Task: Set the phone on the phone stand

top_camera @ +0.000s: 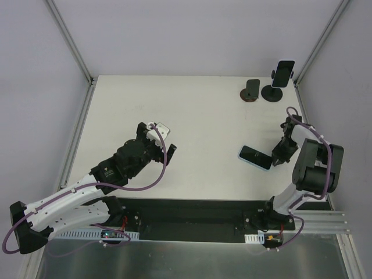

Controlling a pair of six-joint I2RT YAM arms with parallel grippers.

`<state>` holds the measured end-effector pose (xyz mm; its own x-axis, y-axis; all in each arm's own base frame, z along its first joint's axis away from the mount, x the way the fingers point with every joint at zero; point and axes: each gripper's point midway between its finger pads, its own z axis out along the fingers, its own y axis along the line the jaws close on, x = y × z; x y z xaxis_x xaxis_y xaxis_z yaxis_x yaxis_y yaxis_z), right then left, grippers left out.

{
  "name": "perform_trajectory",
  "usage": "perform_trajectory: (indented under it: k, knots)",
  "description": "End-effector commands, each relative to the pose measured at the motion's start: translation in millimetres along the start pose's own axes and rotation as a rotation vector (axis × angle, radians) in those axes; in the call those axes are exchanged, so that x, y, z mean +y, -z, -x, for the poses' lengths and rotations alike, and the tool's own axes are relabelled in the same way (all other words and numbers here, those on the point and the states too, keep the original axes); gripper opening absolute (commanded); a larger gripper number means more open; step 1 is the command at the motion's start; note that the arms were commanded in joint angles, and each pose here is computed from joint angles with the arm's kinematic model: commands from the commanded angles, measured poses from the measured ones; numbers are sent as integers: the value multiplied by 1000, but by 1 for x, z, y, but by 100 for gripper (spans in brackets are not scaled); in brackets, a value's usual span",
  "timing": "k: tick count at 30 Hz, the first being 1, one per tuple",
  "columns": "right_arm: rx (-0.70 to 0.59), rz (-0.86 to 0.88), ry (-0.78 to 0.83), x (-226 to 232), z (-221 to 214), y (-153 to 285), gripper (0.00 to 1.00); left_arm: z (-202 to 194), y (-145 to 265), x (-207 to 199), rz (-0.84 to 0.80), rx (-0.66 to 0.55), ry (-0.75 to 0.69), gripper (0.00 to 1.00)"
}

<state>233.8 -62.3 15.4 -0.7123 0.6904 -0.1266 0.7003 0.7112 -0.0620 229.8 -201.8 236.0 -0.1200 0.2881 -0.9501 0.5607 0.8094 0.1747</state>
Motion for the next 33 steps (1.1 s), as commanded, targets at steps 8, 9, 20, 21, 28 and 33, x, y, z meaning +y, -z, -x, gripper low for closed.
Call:
perform_trajectory:
  k: [8,9,20,21,28,33]
  knots:
    - [-163,26,453,138,61,80,25,12,1,4,21,-30,-7,99]
    - [-209,31,483,146,73,97,26,13,1,4,20,-31,-8,99]
    - [-114,341,114,146,-1,128,99,18,4,1,0,-50,6,99]
    - [-89,332,53,144,-7,124,97,18,4,1,-4,-48,5,99]
    - [-11,335,-487,141,-28,92,97,21,8,2,-4,-66,15,99]
    - [-104,252,-628,134,-24,85,97,23,10,4,2,-75,18,99]
